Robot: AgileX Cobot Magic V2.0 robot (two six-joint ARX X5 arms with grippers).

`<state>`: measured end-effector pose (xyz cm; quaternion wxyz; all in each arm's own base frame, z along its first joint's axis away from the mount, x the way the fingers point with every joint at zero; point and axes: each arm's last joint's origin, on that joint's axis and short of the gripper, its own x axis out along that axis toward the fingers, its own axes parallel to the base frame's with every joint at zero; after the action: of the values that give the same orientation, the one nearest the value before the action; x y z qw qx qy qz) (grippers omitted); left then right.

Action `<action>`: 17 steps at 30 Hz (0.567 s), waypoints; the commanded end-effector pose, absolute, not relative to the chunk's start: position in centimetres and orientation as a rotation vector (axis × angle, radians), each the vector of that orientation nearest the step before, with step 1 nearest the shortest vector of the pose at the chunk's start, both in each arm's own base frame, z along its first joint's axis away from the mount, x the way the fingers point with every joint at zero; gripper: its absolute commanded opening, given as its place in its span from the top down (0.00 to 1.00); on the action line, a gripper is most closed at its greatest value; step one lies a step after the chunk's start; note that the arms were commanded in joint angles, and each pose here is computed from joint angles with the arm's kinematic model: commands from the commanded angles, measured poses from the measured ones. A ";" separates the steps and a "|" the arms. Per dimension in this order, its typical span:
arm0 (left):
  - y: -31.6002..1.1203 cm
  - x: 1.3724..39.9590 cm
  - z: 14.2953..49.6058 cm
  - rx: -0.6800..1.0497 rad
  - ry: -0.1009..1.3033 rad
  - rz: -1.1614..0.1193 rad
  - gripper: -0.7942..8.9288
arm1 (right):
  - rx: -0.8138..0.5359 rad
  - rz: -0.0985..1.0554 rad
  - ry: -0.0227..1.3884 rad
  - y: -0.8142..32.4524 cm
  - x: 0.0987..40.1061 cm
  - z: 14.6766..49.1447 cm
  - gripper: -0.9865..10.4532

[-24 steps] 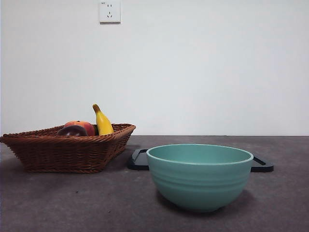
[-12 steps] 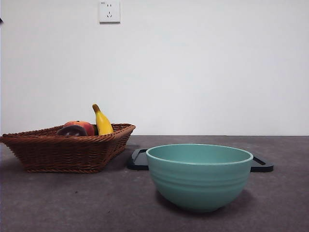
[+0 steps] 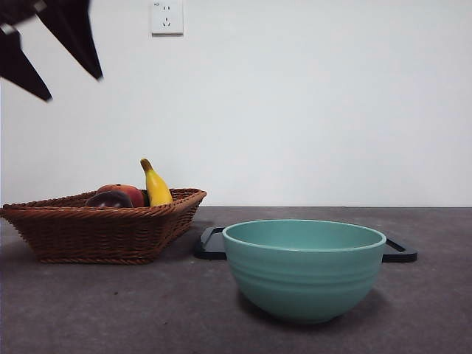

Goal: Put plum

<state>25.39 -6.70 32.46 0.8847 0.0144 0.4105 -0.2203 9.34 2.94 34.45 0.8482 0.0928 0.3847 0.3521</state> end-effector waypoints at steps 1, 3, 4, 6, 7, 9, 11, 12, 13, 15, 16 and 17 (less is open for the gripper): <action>-7.4 27.3 31.5 0.069 0.886 -0.467 0.47 | 0.189 0.750 0.790 3.0 9.3 35.0 0.58; -7.8 28.3 30.4 0.081 0.910 -0.465 0.47 | 0.189 0.750 0.790 3.0 9.3 35.0 0.58; -8.0 28.8 29.9 0.089 0.922 -0.454 0.47 | 0.189 0.750 0.790 3.0 9.3 35.0 0.58; -8.4 29.6 28.9 0.102 0.938 -0.456 0.47 | 0.189 0.750 0.790 3.0 9.3 35.0 0.58; -8.6 30.0 28.4 0.107 0.947 -0.459 0.47 | 0.190 0.749 0.790 3.0 9.3 35.0 0.58; -8.9 30.6 27.6 0.117 0.957 -0.467 0.47 | 0.192 0.749 0.791 3.0 9.3 35.0 0.58; -9.2 31.2 26.9 0.123 0.965 -0.472 0.47 | 0.192 0.749 0.791 3.0 9.3 35.0 0.58; -9.3 31.4 26.5 0.124 0.968 -0.473 0.47 | 0.192 0.749 0.791 3.0 9.3 35.0 0.58; -9.5 31.7 26.1 0.127 0.970 -0.472 0.47 | 0.192 0.749 0.792 3.0 9.3 35.0 0.58; -9.7 32.1 25.5 0.129 0.979 -0.474 0.47 | 0.192 0.749 0.792 3.0 9.3 35.0 0.58; -9.8 32.3 25.3 0.130 0.984 -0.474 0.47 | 0.192 0.749 0.792 3.0 9.3 35.0 0.58; -9.8 32.4 25.0 0.131 0.988 -0.471 0.47 | 0.192 0.749 0.792 3.0 9.3 35.0 0.58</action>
<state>31.86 -9.49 24.90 0.8493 0.0555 0.4769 -0.2195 9.34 2.94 34.45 0.8481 0.0928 0.3847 0.3523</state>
